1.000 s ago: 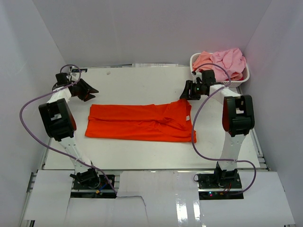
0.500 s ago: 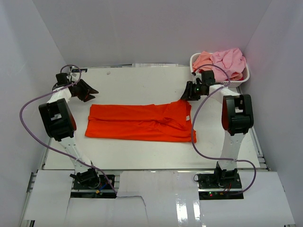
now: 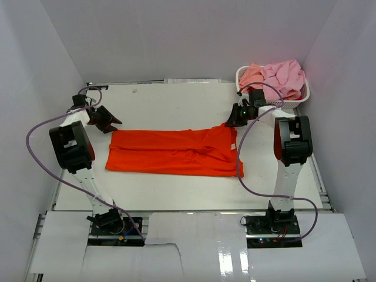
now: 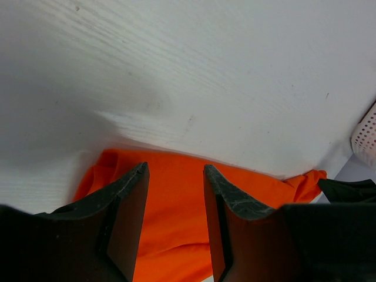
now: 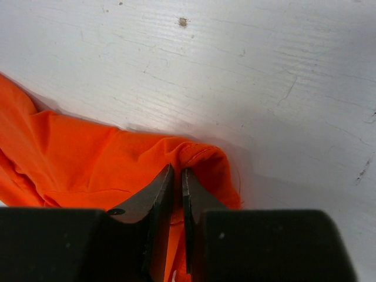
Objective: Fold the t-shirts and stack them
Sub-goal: Fold the other side of the tshirt into a rectangle
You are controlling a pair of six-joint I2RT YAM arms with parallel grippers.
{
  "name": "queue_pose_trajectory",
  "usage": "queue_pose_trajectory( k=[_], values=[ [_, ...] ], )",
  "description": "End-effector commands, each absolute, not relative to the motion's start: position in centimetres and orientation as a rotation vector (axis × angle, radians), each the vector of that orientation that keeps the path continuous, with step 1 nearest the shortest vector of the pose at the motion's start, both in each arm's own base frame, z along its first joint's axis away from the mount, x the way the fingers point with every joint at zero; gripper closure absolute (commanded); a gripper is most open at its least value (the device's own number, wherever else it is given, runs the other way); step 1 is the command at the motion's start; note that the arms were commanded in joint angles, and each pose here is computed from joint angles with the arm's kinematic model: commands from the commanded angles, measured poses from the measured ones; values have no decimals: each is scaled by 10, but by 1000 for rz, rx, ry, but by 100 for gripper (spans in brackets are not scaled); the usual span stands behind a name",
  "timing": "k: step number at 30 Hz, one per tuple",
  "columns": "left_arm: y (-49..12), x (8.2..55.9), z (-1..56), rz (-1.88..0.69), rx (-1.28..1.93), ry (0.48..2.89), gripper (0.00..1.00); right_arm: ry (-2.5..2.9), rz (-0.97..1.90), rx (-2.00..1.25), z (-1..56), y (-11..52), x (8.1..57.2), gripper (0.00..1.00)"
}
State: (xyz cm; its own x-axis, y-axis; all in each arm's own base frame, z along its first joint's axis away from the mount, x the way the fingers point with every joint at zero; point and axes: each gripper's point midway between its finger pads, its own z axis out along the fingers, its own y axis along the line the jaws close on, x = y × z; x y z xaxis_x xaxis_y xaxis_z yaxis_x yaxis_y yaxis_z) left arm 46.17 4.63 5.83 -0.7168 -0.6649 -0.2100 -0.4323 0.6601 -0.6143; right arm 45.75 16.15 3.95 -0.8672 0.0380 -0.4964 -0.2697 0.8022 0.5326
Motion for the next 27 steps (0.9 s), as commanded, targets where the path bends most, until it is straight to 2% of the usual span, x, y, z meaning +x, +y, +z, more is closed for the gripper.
queue_pose_trajectory(
  k=[1, 7, 15, 27],
  values=[
    [51, 455, 59, -688, -865, 2483, 47, 2449, 861, -184, 50, 164, 471, 85],
    [51, 447, 53, -661, -886, 2518, 48, 2450, 863, -184, 50, 164, 470, 92],
    [59, 441, 59, -585, -914, 2534, 50, 2448, 863, -191, 49, 164, 470, 92],
    [66, 456, 36, -585, -984, 2586, 53, 2439, 867, -201, 52, 165, 469, 92]
  ],
)
